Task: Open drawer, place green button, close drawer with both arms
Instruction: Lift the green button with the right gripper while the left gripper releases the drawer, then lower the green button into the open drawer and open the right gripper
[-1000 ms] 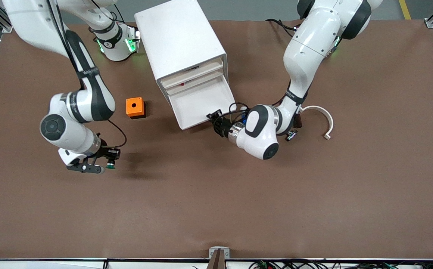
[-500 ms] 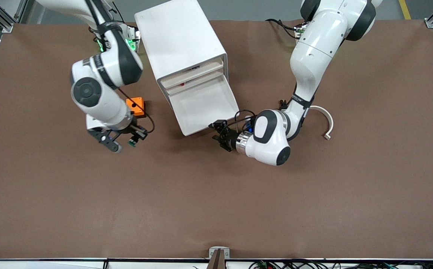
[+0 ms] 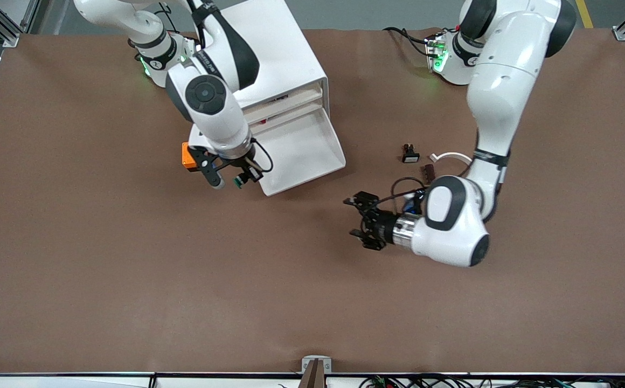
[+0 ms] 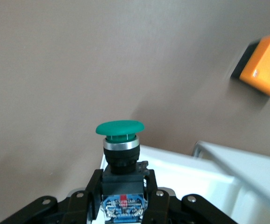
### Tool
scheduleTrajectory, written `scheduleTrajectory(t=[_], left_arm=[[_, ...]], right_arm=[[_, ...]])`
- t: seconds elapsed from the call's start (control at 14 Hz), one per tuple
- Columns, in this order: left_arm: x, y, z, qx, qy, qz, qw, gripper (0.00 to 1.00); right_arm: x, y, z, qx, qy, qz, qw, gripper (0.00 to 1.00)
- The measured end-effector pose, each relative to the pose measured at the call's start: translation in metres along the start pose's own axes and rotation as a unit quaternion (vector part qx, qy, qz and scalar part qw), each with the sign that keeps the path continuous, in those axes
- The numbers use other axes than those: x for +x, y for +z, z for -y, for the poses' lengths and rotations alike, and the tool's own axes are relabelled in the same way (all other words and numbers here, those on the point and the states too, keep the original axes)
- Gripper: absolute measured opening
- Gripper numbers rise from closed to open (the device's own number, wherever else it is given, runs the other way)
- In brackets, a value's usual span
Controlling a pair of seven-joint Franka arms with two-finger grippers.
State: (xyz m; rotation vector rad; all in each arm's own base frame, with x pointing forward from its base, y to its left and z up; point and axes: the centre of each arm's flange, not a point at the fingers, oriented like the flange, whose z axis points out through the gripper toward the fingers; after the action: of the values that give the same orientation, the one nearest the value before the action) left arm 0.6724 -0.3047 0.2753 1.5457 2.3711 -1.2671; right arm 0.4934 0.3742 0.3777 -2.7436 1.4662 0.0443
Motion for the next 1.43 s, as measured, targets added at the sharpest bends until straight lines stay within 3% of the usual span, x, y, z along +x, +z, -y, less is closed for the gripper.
scheduleTrajectory(t=[0.21, 0.43, 0.57, 0.79, 1.07, 1.14, 1.36, 1.43], left_arm=[[0.009, -0.038, 0.003, -0.058, 0.058, -0.08, 0.993, 1.0], [-0.011, -0.075, 0.038, -0.109, 0.164, -0.165, 0.966, 1.0], [-0.024, -0.105, 0.071, -0.134, 0.24, -0.224, 0.935, 1.0], [-0.033, -0.138, 0.101, -0.136, 0.337, -0.258, 0.895, 1.0], [-0.028, -0.167, 0.119, -0.1, 0.475, -0.318, 0.814, 1.0], [-0.029, -0.174, 0.126, -0.093, 0.502, -0.33, 0.794, 1.0], [-0.031, -0.186, 0.141, -0.071, 0.568, -0.346, 0.744, 1.0], [-0.031, -0.188, 0.143, -0.065, 0.582, -0.349, 0.732, 1.0]], right_arm=[[-0.039, 0.017, 0.005, 0.017, 0.036, 0.002, 0.999, 0.41], [-0.067, 0.044, 0.009, 0.013, 0.062, 0.002, 0.998, 0.41], [-0.078, 0.057, 0.013, 0.012, 0.079, 0.003, 0.997, 0.41], [-0.089, 0.071, 0.018, 0.019, 0.106, 0.005, 0.994, 0.41], [-0.104, 0.087, 0.015, 0.009, 0.113, 0.003, 0.994, 0.41], [-0.106, 0.091, 0.014, 0.007, 0.112, 0.002, 0.994, 0.45], [-0.111, 0.09, 0.015, 0.007, 0.106, 0.002, 0.994, 0.76], [-0.112, 0.087, 0.016, 0.004, 0.094, 0.001, 0.996, 0.85]])
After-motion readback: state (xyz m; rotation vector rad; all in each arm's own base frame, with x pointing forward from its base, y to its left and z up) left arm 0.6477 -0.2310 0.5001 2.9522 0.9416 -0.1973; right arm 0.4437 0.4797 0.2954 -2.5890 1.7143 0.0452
